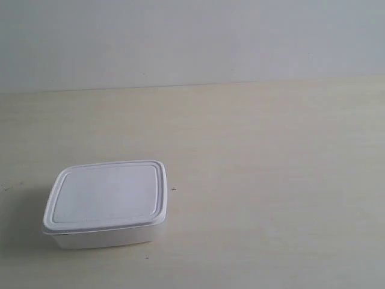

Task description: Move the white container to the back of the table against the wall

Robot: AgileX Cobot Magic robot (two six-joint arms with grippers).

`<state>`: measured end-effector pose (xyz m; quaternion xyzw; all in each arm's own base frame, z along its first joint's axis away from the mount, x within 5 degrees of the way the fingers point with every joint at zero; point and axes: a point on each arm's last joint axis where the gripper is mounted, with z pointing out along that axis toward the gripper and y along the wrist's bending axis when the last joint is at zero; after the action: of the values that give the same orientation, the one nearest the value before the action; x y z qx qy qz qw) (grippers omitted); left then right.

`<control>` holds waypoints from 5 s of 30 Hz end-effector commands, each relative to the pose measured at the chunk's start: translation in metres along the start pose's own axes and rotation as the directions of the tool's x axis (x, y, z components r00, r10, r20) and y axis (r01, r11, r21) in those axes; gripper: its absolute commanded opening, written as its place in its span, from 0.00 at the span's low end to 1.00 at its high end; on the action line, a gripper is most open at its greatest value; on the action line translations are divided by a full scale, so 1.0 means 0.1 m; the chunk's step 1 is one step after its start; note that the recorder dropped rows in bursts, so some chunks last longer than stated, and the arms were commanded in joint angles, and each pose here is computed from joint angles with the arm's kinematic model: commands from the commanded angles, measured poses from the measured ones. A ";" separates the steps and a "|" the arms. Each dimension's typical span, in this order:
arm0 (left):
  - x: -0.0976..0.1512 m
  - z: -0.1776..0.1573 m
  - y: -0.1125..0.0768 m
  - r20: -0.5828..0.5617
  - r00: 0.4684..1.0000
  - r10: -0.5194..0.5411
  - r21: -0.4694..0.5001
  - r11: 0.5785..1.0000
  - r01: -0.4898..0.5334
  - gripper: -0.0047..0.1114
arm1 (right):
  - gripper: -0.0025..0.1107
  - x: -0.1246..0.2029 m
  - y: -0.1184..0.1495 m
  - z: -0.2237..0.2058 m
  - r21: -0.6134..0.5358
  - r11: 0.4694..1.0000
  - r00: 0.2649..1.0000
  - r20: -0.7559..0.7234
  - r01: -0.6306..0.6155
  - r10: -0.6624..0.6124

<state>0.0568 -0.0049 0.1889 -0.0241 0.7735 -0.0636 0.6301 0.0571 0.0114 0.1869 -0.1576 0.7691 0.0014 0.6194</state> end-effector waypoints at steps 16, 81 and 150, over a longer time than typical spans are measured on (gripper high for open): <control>-0.24 -0.04 0.00 0.203 0.727 -0.656 0.180 0.754 0.631 0.04 | 0.02 -0.34 -0.10 -0.08 -0.099 0.864 0.778 0.393 -0.494 0.490; -0.62 0.60 -0.42 -0.789 0.581 -0.201 0.013 0.939 0.343 0.04 | 0.02 -1.54 1.74 2.09 -0.360 0.822 0.511 -0.854 -0.441 -0.100; 0.18 1.44 -0.26 -0.792 0.510 -0.336 -0.155 0.918 0.364 0.04 | 0.02 -0.64 2.30 2.34 -0.304 0.800 0.464 -0.885 -0.518 -0.036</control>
<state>0.1917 -0.0425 0.1475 -0.1347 0.9524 -0.2060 0.1801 0.2334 0.2909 0.1500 -0.1818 0.9537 0.2311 0.0625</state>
